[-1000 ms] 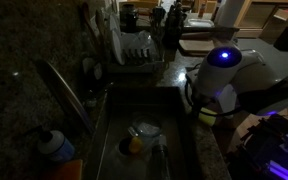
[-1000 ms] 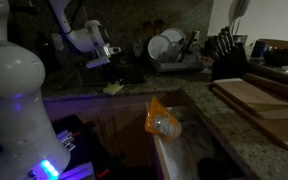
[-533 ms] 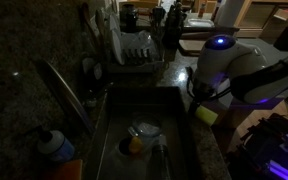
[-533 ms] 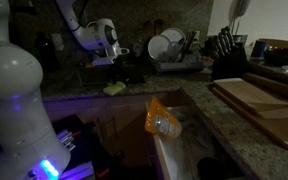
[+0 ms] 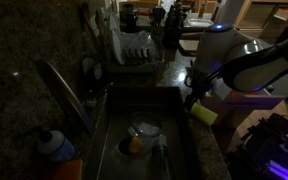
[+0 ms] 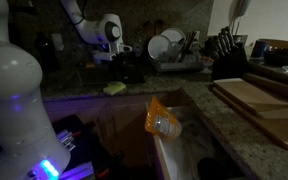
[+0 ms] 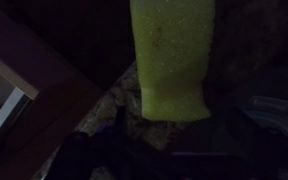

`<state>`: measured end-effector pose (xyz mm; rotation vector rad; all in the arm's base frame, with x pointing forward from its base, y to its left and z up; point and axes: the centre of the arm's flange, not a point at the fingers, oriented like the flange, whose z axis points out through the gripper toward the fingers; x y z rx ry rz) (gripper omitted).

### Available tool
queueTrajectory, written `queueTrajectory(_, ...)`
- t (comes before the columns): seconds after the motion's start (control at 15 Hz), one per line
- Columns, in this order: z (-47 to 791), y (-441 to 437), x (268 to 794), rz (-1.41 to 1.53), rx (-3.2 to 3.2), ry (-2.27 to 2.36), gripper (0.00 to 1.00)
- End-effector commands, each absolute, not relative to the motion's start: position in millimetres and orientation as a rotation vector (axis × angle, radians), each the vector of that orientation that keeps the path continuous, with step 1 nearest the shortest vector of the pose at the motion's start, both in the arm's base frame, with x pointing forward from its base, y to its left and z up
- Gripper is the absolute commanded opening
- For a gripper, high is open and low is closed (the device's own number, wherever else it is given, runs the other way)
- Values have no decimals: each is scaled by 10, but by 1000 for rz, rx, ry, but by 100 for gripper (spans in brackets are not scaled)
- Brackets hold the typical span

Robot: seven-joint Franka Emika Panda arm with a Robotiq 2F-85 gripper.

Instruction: Move the sponge to the front of the sink

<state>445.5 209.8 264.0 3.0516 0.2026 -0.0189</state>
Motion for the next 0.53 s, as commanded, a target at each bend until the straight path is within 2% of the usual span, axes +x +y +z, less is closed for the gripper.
queueTrajectory(0.0, 3183, 2101, 4323, 57, 2942, -21, 100)
queueTrajectory(0.33, 4095, 1894, 3984, 287, 2803, -362, 100)
queueTrajectory(0.4, 3822, 2046, 4216, 244, 2848, -252, 100)
queueTrajectory(0.47, 3989, 2013, 4150, 273, 2833, -304, 100)
